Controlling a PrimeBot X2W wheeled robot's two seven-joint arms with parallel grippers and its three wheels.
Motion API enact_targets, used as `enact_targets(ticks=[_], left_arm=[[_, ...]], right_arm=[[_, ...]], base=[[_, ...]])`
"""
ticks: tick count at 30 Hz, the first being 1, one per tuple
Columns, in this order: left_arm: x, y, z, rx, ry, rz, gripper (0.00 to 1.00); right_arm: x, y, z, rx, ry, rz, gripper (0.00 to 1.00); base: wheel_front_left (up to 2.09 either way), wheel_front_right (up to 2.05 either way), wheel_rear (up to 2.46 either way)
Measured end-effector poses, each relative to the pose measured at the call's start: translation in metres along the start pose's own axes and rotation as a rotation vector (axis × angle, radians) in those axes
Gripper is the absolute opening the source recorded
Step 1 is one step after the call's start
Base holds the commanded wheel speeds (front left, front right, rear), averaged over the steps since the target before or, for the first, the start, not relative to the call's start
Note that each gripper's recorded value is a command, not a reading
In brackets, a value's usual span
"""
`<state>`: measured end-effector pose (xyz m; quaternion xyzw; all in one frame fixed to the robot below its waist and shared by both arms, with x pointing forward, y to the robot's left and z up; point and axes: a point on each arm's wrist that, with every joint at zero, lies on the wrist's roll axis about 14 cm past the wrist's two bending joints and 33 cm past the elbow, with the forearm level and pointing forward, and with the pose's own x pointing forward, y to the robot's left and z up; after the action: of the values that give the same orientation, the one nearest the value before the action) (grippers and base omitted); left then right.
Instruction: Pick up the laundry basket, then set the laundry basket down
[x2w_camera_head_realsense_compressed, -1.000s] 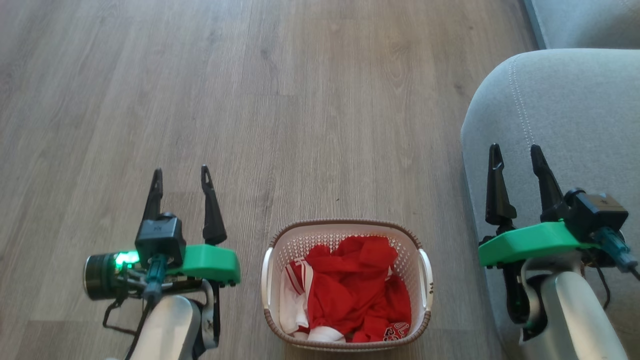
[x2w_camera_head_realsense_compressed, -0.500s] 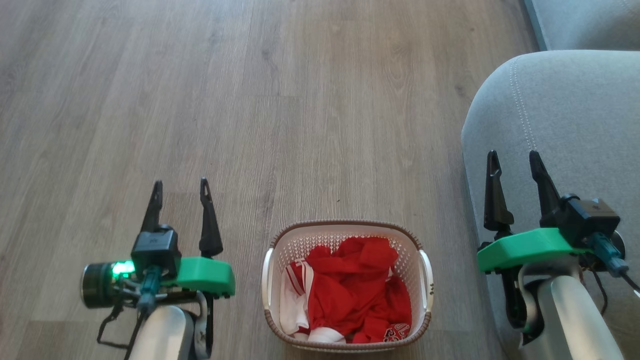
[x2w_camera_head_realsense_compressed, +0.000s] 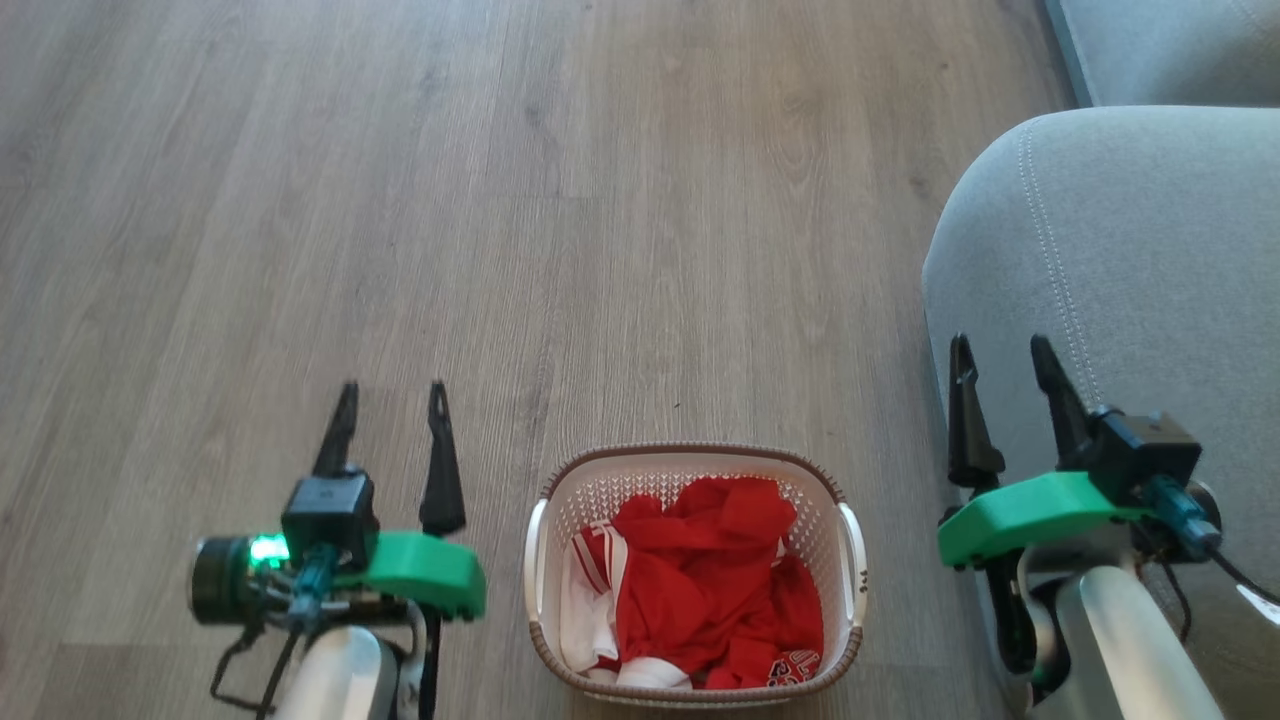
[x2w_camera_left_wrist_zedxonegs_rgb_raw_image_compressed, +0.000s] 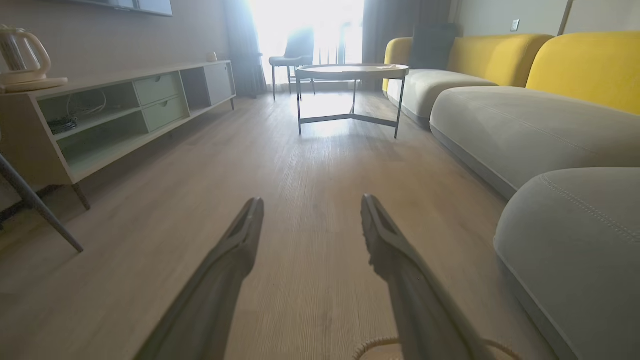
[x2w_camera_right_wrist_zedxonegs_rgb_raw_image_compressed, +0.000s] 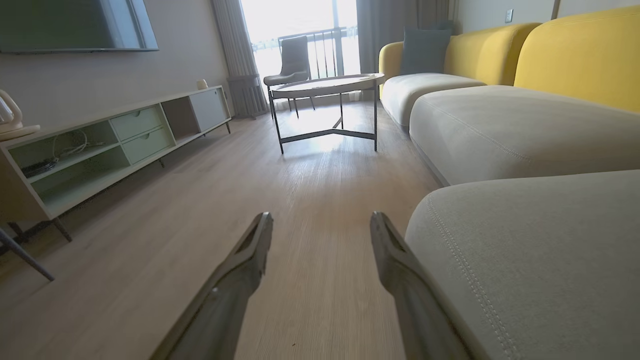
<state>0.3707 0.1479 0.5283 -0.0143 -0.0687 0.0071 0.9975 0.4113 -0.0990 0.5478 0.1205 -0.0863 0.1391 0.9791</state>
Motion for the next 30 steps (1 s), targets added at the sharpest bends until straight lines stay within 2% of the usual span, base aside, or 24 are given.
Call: enact_targets(ticks=[6, 14, 19, 30], left_arm=[[-0.006, -0.002, -0.028, -0.088, 0.096, -0.02, 1.0], [-0.006, -0.005, -0.036, -0.128, 0.122, -0.043, 1.0], [-0.01, -0.002, -0.05, -0.167, 0.17, -0.027, 1.0], [-0.013, -0.002, -0.056, -0.159, 0.191, -0.026, 1.0]], right_arm=[[-0.007, -0.009, -0.028, 0.025, 0.085, -0.032, 1.0], [-0.017, -0.016, -0.058, 0.036, 0.183, -0.057, 1.0], [-0.018, -0.015, -0.063, 0.037, 0.2, -0.057, 1.0], [-0.013, -0.013, -0.058, 0.033, 0.185, -0.048, 1.0]], base=[[0.0, 0.0, 0.0], [0.0, 0.0, 0.0], [0.0, 0.0, 0.0], [0.0, 0.0, 0.0]])
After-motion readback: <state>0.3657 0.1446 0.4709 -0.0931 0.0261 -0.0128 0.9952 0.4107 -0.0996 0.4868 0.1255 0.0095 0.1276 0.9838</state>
